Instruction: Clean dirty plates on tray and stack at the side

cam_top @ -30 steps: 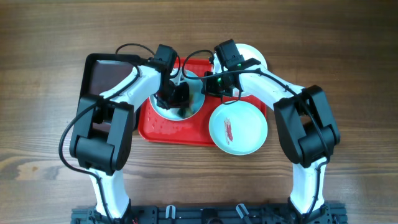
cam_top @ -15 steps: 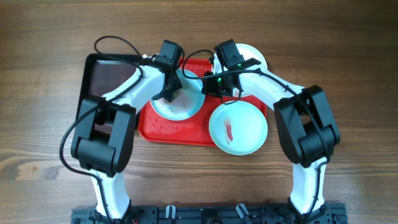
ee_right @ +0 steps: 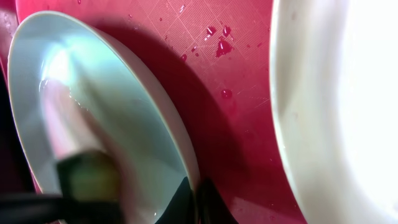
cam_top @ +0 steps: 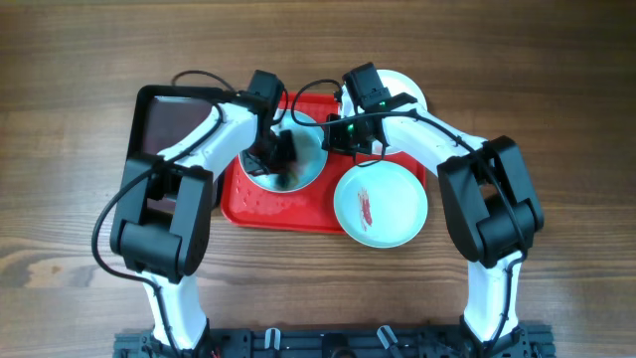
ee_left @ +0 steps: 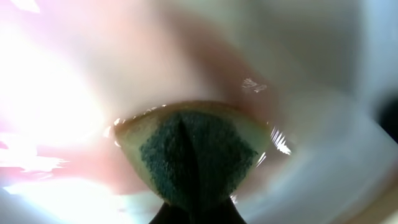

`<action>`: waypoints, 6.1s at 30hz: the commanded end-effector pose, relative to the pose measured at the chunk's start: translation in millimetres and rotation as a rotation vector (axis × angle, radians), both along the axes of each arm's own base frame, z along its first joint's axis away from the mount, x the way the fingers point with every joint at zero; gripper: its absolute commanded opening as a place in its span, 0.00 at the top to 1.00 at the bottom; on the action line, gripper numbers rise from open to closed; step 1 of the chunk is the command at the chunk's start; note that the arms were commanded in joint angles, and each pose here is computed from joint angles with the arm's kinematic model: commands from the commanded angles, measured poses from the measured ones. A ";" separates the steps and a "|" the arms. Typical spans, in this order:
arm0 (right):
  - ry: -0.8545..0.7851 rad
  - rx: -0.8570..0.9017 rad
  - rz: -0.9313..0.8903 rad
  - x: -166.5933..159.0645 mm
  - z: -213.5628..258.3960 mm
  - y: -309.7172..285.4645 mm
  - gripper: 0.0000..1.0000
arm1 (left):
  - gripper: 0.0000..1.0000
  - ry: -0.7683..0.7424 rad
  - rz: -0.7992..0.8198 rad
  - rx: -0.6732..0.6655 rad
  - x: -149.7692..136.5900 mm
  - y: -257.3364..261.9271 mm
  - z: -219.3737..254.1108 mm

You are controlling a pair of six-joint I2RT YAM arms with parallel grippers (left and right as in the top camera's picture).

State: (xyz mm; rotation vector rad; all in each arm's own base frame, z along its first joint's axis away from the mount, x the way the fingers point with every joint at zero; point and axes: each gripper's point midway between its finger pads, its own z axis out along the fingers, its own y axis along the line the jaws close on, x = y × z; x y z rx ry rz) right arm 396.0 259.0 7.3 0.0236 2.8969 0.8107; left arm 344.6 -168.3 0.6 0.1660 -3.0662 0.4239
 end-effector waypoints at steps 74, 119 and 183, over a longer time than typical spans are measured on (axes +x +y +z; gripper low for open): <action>0.030 -0.011 -0.025 0.8 -15.6 -10.8 0.96 | 0.96 -0.074 0.259 0.496 11.0 90.7 -52.9; 0.035 0.001 -0.019 -0.6 -14.7 -8.8 0.96 | 0.96 -0.137 0.188 0.241 33.5 45.7 6.3; -1.137 -1.316 -0.246 -46.1 271.3 -45.8 0.96 | 0.96 -0.269 0.363 0.132 51.8 126.5 151.5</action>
